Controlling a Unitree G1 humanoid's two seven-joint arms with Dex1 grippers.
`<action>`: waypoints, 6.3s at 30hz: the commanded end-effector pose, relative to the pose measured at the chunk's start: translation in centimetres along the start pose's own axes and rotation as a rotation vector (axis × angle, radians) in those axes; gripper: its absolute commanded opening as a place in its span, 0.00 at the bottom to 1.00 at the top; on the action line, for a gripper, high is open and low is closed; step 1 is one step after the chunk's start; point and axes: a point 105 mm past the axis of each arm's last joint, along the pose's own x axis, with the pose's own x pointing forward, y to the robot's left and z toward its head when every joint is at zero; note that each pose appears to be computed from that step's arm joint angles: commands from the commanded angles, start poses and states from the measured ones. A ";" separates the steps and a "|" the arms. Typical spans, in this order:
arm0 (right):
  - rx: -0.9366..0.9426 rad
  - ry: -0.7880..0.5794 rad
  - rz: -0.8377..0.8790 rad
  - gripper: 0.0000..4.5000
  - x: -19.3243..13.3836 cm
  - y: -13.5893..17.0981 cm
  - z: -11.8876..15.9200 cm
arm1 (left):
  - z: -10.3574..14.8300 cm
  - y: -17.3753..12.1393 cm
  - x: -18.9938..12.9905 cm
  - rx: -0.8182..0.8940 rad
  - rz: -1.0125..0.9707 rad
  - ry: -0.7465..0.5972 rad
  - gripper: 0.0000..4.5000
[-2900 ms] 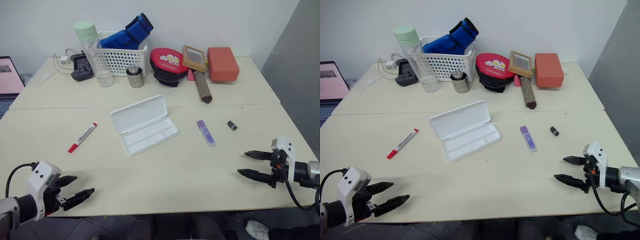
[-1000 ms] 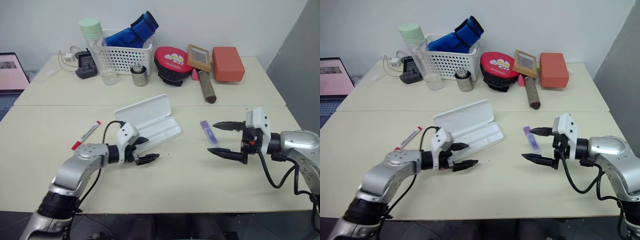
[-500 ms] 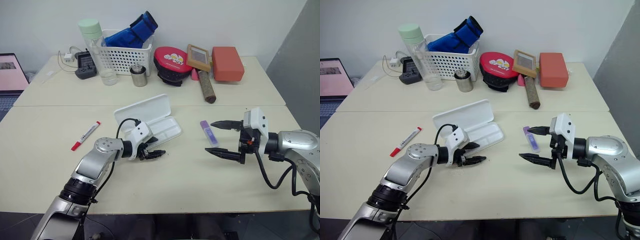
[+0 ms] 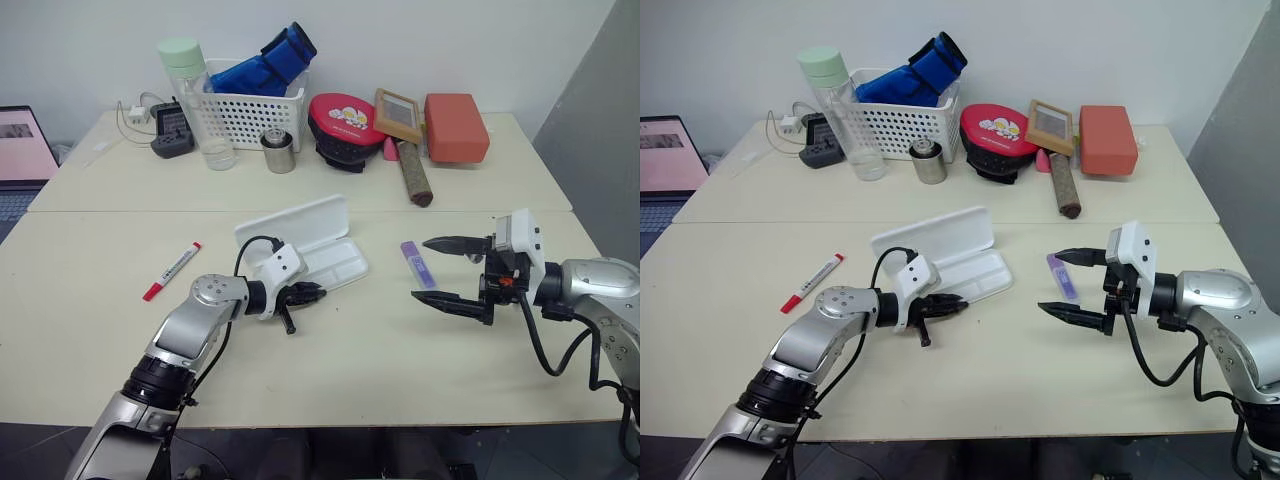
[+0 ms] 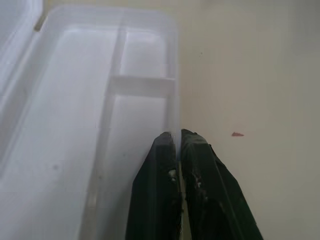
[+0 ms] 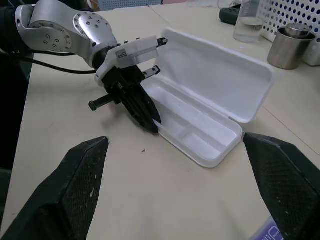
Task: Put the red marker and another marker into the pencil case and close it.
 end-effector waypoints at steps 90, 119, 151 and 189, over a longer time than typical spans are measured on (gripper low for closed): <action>-0.069 -0.197 0.164 1.00 1.8 1.9 5.3 | -6.9 12.1 -19.7 -0.272 0.677 -0.020 1.00; -0.070 -0.179 0.132 1.00 1.4 1.7 5.0 | -9.8 11.6 -18.6 -0.325 0.629 0.101 0.09; -0.055 -0.194 0.017 1.00 -0.2 1.6 5.1 | 4.5 -1.4 -4.3 0.262 -0.079 0.130 0.09; -0.048 -0.195 0.002 1.00 -0.2 1.7 5.1 | 4.5 -1.7 -1.9 0.353 -0.124 0.117 0.57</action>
